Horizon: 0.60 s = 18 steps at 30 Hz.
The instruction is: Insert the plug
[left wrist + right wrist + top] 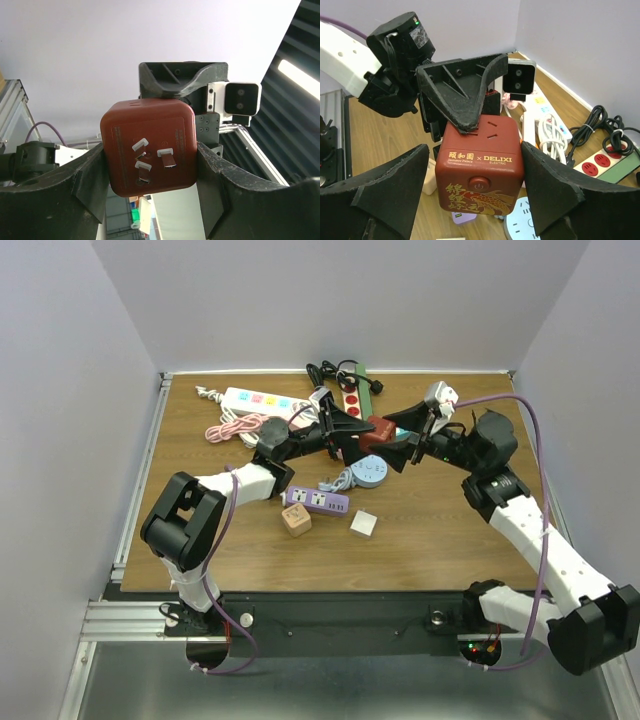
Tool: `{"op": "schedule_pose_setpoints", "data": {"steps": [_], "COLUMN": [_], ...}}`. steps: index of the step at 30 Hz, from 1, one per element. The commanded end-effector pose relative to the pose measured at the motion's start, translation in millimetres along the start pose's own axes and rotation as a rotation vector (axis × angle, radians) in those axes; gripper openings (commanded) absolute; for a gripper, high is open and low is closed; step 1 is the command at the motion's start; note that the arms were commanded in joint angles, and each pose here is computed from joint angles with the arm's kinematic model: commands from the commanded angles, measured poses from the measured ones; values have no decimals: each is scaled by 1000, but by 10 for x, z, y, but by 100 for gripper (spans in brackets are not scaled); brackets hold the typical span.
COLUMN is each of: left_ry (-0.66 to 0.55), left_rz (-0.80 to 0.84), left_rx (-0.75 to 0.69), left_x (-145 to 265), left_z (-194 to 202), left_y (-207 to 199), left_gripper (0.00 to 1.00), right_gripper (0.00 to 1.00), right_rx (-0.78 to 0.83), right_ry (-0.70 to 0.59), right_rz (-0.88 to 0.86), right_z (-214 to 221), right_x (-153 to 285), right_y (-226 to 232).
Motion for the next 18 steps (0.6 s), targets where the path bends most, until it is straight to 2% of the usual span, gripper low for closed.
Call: {"op": "schedule_pose_setpoints", "data": {"steps": [1,5,11,12,14,15,17,18], "left_ry": [107,107,116,118,124,129,129,128], "left_rz": [401,407,418,419,425,428,427,423], "left_rx": [-396,-396,-391,-392,-391,-390,-394,-396], "left_x": [263,271,263,263,254,247,229,220], "left_z": [525,537,548,550,553,566,565,561], "left_y": [-900,-900,-905,-906,-898,-894,-871,-852], "left_gripper": [0,0,0,0,0,0,0,11], "right_gripper": [78,76,55,48,41,32,25,12], "right_rx": [30,47,32,32,20,19,13,13], "right_ry": [-27,-11,4,4,20,21,28,28], "right_rz": [-6,5,7,4,-5,-6,-13,-13], "right_z": [-132,-58,-9,-15,16,10,32,30], "right_x": [-51,-68,-105,-113,-133,-142,-156,-159], "right_y": [21,-18,-56,-53,-65,-69,-73,-75]}}
Point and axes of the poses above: each gripper's point midway between its finger pads, its own x axis back along the fingers, its own y axis along the line the jaws close on, z = x × y, the point moved 3 cm from there along x, back along the fingers, and after that the axes turned 7 degrees about -x, right-handed, at the moved point
